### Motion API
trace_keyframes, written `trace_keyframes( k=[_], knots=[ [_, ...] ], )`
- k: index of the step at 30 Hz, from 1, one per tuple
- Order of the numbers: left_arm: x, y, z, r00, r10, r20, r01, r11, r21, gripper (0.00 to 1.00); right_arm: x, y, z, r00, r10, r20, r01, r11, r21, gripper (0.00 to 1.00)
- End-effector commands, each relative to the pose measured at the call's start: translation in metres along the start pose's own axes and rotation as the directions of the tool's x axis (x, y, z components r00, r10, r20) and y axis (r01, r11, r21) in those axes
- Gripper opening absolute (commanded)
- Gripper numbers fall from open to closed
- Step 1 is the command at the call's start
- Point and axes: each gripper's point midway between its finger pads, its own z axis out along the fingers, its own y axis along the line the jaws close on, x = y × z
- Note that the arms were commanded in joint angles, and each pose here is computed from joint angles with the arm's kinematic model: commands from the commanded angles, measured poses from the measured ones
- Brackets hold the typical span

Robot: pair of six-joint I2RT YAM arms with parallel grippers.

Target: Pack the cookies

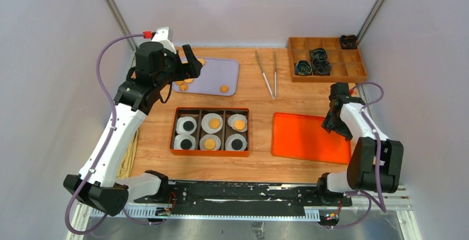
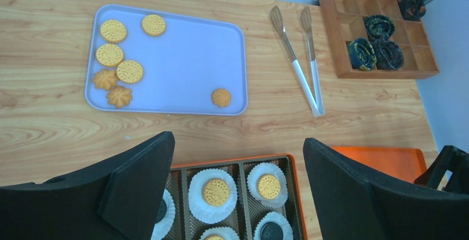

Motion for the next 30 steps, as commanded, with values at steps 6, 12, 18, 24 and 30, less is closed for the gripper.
trace_keyframes(
  k=[6, 12, 18, 24, 30],
  knots=[
    [-0.004, -0.012, -0.006, 1.0, 0.0, 0.015, -0.001, 0.998, 0.055, 0.93, 0.024, -0.025, 0.028, 0.985, 0.131, -0.111, -0.13, 0.991, 0.02, 0.73],
    [-0.003, -0.013, -0.001, 1.0, -0.002, 0.007, 0.001, 0.998, 0.055, 0.93, 0.016, -0.03, 0.016, 0.984, 0.166, -0.064, -0.166, 0.986, 0.005, 0.72],
    [-0.002, -0.02, 0.0, 1.0, 0.001, -0.004, -0.001, 0.997, 0.083, 0.93, 0.011, -0.051, 0.019, 0.973, 0.223, -0.055, -0.218, 0.972, 0.087, 0.73],
    [-0.004, -0.024, -0.001, 1.0, 0.01, -0.003, -0.01, 0.995, 0.097, 0.93, 0.015, -0.048, 0.04, 0.965, 0.234, -0.121, -0.218, 0.967, 0.131, 0.73],
    [-0.004, -0.021, -0.004, 1.0, 0.016, 0.0, -0.016, 0.996, 0.087, 0.93, 0.02, -0.035, 0.064, 0.947, 0.247, -0.204, -0.234, 0.968, 0.088, 0.72]
  ],
)
